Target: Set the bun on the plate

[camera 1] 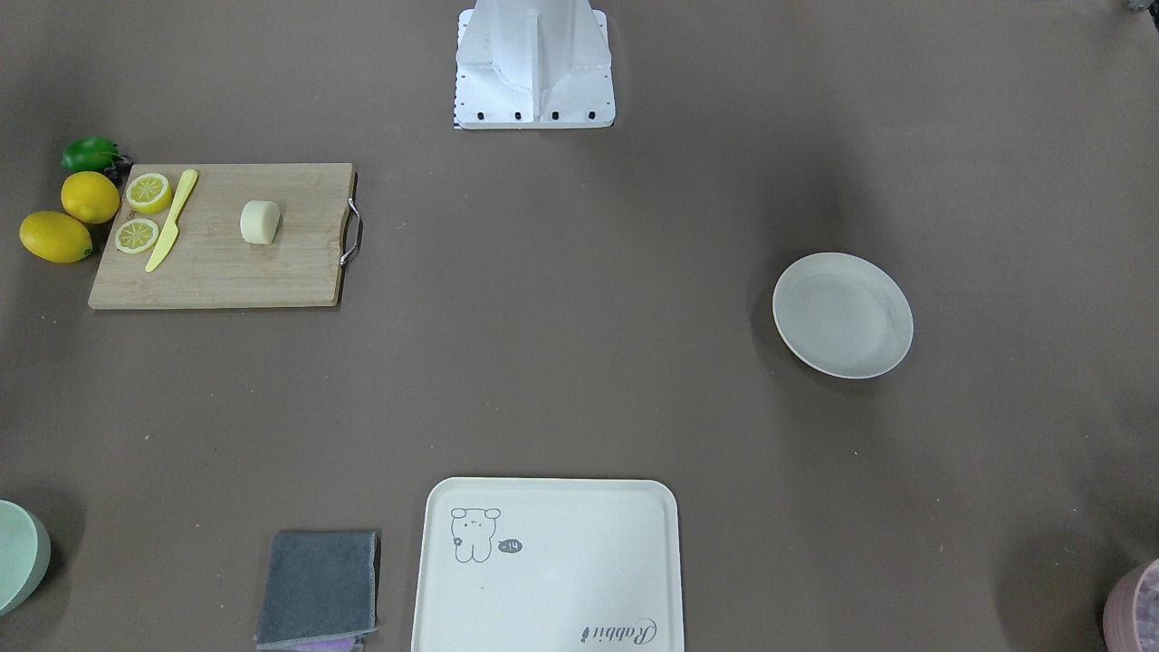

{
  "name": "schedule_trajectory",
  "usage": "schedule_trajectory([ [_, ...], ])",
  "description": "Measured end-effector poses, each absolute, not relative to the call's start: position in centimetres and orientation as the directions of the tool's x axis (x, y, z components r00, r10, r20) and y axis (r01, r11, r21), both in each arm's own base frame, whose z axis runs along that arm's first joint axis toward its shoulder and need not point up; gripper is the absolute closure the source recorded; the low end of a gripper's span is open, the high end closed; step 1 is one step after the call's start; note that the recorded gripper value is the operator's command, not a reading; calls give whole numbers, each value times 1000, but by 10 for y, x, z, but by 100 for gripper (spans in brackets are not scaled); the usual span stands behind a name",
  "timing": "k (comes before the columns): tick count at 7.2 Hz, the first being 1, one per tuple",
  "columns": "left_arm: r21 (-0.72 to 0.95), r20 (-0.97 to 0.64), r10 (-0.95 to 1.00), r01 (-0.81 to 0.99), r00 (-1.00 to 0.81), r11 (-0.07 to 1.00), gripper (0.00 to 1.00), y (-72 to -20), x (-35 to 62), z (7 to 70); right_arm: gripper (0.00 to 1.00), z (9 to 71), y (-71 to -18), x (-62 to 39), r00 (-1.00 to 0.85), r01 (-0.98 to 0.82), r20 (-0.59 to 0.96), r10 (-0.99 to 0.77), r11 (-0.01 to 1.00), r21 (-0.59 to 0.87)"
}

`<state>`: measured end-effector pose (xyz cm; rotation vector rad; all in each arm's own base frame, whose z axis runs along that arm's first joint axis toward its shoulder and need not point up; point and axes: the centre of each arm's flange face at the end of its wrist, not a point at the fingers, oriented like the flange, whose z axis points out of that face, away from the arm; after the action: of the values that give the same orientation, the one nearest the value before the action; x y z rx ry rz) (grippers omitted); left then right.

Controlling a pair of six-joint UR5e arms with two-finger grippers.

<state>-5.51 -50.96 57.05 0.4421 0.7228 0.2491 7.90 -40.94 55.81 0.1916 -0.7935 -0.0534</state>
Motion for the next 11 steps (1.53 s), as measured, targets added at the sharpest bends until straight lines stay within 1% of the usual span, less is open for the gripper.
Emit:
schedule_trajectory([
  [1, 475, -586, 377, -72, 717, 877, 2, -512, -49, 568, 0, 560, -406, 78, 698, -27, 701, -143, 974, 225],
  [3, 435, -634, 365, -75, 682, 897, 2, -518, -1, 561, 0, 559, -405, 68, 694, -13, 700, -171, 968, 249],
  [7, 316, -724, 282, -61, 629, 947, 2, -525, 96, 549, 0, 539, -420, -9, 662, -74, 746, -66, 985, 153],
  [11, 280, -791, 262, -53, 554, 958, 2, -522, 189, 579, 0, 516, -423, -86, 645, -102, 764, -19, 989, 111],
])
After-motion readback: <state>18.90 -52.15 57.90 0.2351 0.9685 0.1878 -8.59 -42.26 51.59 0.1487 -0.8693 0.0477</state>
